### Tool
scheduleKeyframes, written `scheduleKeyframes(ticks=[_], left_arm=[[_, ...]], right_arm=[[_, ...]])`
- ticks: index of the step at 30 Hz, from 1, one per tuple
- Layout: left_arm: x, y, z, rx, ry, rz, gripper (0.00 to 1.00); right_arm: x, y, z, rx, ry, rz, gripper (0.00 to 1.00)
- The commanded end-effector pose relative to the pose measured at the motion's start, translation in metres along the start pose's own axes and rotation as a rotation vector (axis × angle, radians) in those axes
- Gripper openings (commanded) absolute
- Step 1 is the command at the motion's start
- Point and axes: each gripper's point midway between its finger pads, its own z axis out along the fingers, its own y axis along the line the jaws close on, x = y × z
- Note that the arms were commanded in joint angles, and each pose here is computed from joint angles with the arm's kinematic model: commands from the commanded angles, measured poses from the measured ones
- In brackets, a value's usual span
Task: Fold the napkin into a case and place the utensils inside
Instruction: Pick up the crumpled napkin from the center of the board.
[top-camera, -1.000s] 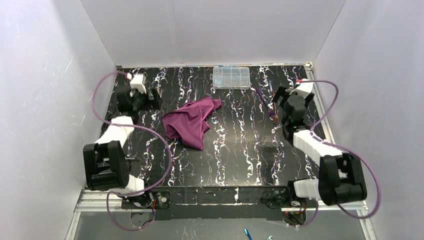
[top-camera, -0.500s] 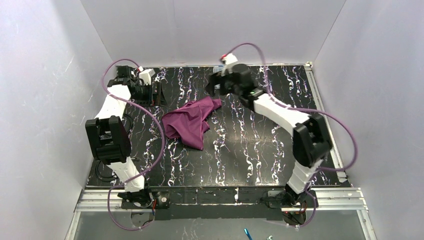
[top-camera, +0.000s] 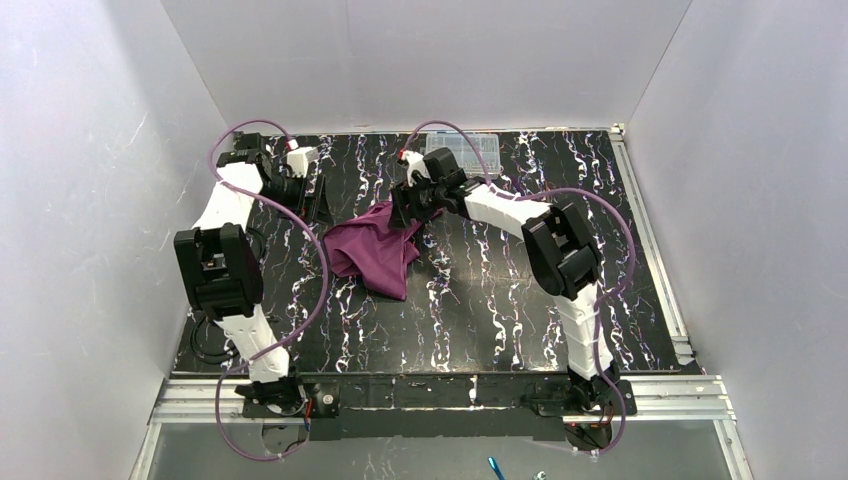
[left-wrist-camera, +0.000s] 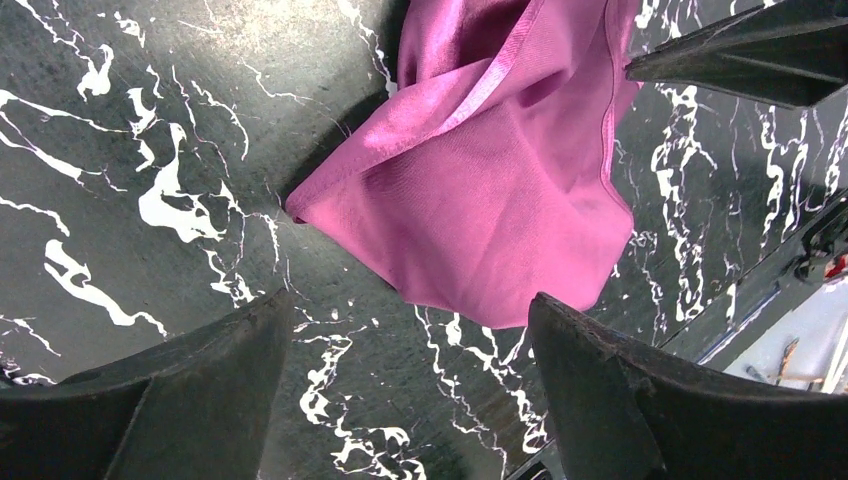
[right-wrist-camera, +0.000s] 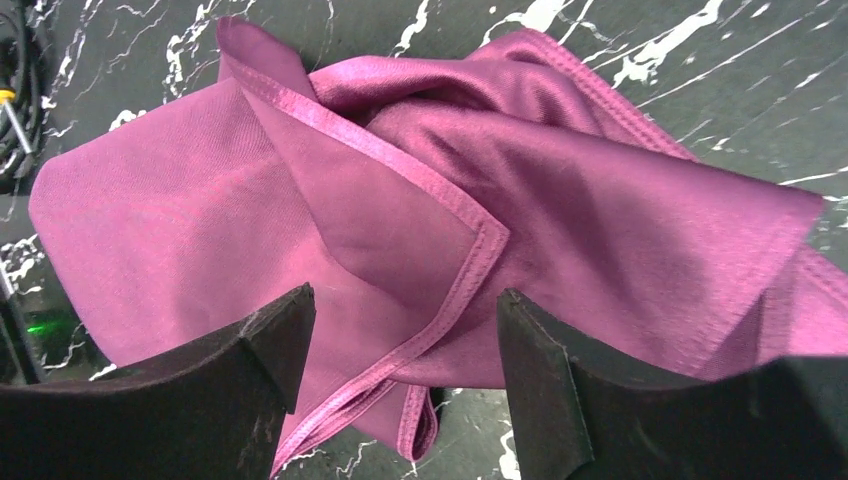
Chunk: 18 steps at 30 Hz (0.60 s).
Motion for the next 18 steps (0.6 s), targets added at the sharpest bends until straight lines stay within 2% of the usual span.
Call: scheduleKeyframes(ticks=[1,7,10,14,18], left_arm=[[0.006,-0.005,-0.004,0.045,0.043,0.048,0.84],[0.009,-0.004,-0.001,0.053,0.054,0.044,0.82],[0.01,-0.003,0.0,0.05,0.058,0.054,0.81],[0.013,-0.001,0.001,0.045,0.069,0.066,0.81],[0.017,0.0,0.001,0.043,0.08,0.077,0.8]], right_arm=[[-0.023,0.019,0.002,-0.096,-0.045,-0.03,0.72],[-0.013,0.016,0.014,-0.118,-0.035,-0.012,0.65],[-0.01,0.012,0.017,-0.117,-0.033,-0.009,0.66],[-0.011,0.002,0.016,-0.083,-0.033,-0.01,0.72],[-0.014,-0.009,0.012,-0.064,-0.049,0.008,0.73]])
